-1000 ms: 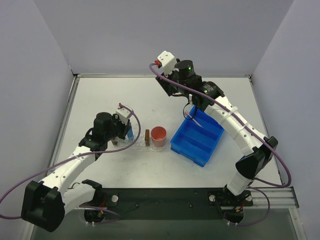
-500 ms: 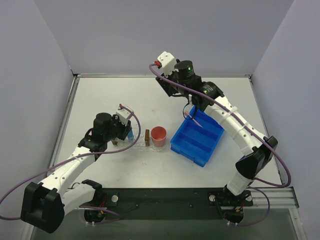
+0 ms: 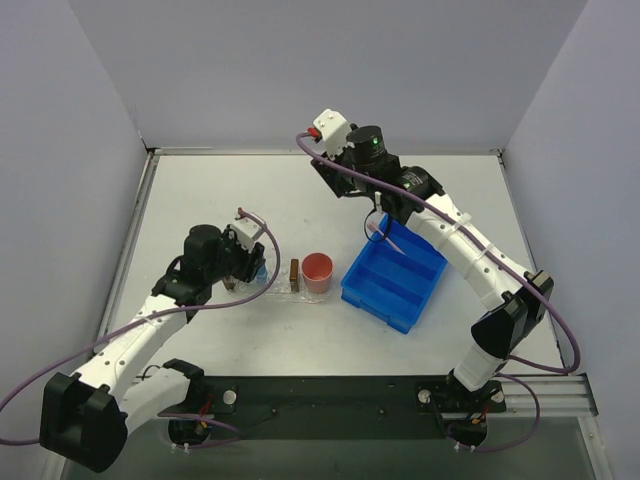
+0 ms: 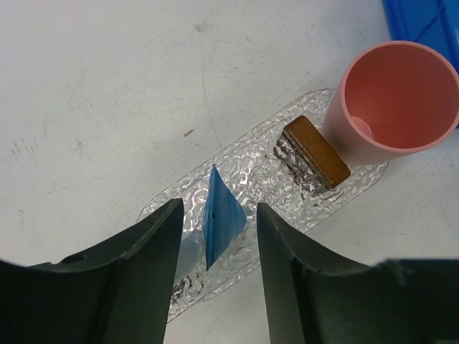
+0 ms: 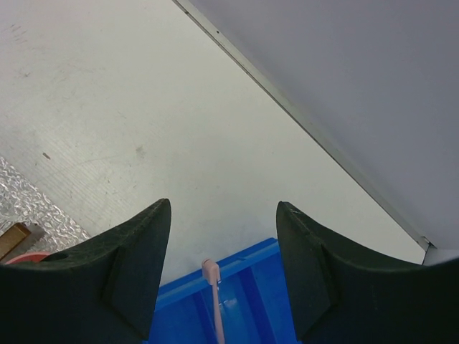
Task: Prepare toiletry sets of a toothbrush and toothpaste on the tray
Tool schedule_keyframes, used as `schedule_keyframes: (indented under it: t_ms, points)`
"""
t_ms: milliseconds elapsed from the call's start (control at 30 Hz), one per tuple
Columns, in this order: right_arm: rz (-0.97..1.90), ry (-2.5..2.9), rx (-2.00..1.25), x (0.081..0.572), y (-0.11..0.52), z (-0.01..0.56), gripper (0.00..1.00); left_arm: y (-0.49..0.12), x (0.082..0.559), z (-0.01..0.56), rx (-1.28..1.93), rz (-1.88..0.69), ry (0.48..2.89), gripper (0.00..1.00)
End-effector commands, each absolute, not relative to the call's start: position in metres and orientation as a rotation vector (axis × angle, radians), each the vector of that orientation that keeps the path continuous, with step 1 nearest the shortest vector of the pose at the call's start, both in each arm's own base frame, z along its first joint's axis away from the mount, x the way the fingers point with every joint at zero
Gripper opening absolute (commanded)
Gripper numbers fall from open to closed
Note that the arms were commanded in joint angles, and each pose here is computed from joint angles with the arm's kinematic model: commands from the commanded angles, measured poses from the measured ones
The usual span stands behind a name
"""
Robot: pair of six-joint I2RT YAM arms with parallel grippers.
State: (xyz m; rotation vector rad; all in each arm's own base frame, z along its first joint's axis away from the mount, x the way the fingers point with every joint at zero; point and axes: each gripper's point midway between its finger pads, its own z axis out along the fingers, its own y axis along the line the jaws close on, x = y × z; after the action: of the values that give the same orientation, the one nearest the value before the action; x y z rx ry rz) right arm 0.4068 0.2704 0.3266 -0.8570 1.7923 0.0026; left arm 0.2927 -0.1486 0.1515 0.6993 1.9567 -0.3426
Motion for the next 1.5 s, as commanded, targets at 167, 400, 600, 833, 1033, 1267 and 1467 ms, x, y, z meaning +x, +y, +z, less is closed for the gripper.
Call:
schedule_keyframes:
  t_ms: [167,400,600,833,1033,1267,1467]
  points:
    - [0.003,1.774,-0.830,0.398,0.262,0.334,0.56,-0.154,0.297,0.217,0.688,-0.350,1.815,0.61]
    - [-0.009,1.860,-0.818,0.389,0.239,0.304,0.56,-0.160,0.297,0.259,0.670,-0.391,1.753,0.63]
    - [-0.013,1.989,-0.790,0.383,0.204,0.269,0.55,-0.169,0.302,0.306,0.663,-0.430,1.680,0.63]
    - [0.120,2.170,-0.777,0.370,0.161,0.219,0.50,-0.187,0.308,0.319,0.716,-0.515,1.716,0.63]
    - [0.265,2.289,-0.777,0.357,0.137,0.187,0.48,-0.195,0.315,0.321,0.737,-0.546,1.736,0.63]
    - [0.322,2.342,-0.856,0.349,0.133,0.160,0.47,-0.200,0.325,0.321,0.744,-0.555,1.748,0.63]
    - [0.347,2.366,-0.907,0.357,0.137,0.144,0.47,-0.201,0.334,0.325,0.735,-0.539,1.751,0.63]
